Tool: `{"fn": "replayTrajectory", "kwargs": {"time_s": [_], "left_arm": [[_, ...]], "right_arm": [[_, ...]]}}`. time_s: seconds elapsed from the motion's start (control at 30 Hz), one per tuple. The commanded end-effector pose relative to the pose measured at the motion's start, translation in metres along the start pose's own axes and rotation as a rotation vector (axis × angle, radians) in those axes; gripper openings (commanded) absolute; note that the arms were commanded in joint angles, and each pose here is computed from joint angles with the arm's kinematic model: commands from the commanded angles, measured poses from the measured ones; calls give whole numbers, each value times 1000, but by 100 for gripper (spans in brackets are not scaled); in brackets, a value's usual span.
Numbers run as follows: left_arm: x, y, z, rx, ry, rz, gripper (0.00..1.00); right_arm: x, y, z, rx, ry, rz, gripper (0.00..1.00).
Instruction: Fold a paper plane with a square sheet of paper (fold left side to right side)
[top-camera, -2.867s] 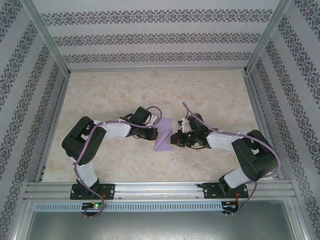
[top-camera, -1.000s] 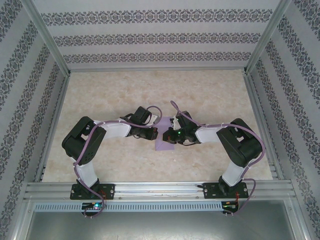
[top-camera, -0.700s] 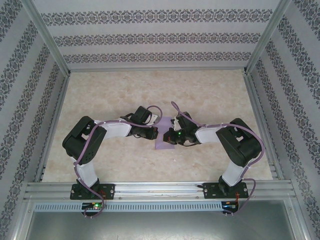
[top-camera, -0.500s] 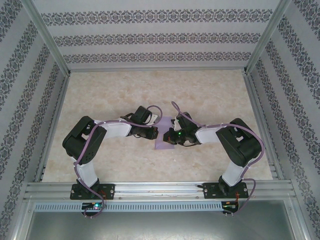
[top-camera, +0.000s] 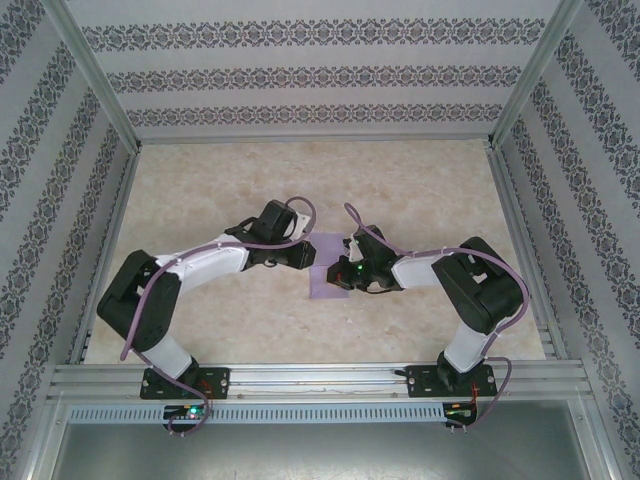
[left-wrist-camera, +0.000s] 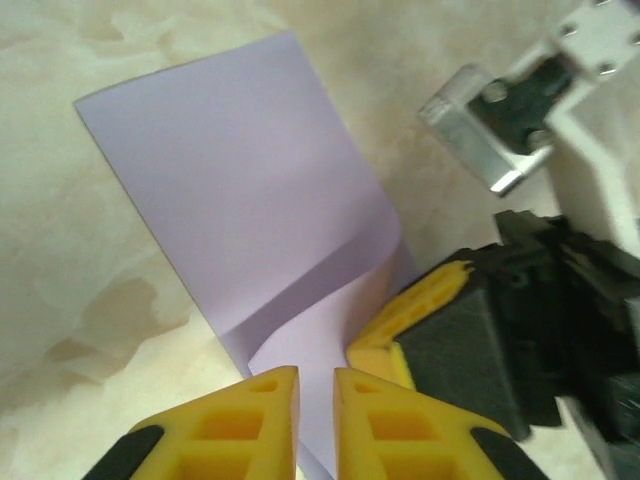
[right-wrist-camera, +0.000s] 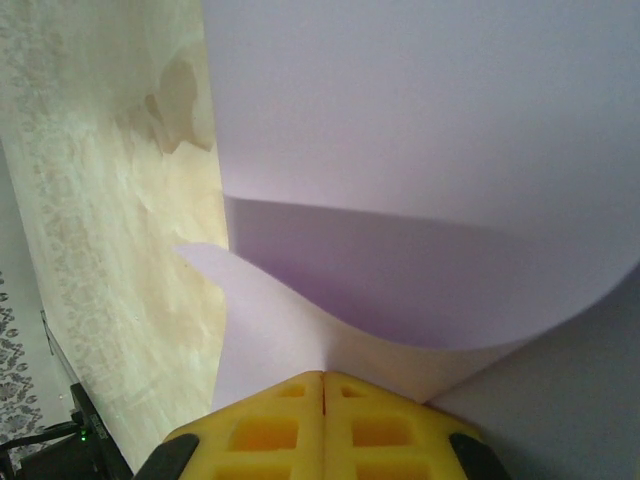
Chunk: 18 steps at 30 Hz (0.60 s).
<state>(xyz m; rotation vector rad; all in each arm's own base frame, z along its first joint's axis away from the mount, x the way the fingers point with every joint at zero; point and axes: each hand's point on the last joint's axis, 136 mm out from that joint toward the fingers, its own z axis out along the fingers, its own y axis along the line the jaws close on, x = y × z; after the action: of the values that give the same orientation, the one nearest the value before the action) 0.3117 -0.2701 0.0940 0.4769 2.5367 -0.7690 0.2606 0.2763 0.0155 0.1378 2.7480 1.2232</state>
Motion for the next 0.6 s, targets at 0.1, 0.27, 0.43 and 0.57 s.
{"fn": "replayTrajectory", "kwargs": {"time_s": [0.1, 0.27, 0.43, 0.57], "left_arm": [[32, -26, -16, 181, 77, -163, 9], [44, -48, -8, 291, 110, -217, 4], [58, -50, 11, 289, 168, -221, 2], [66, -52, 22, 291, 200, -221, 2]], "right_arm": [[16, -34, 1, 102, 21, 80, 0], [16, -34, 2, 99, 26, 80, 0], [17, -36, 3, 103, 30, 84, 0], [18, -37, 3, 107, 33, 88, 0]]}}
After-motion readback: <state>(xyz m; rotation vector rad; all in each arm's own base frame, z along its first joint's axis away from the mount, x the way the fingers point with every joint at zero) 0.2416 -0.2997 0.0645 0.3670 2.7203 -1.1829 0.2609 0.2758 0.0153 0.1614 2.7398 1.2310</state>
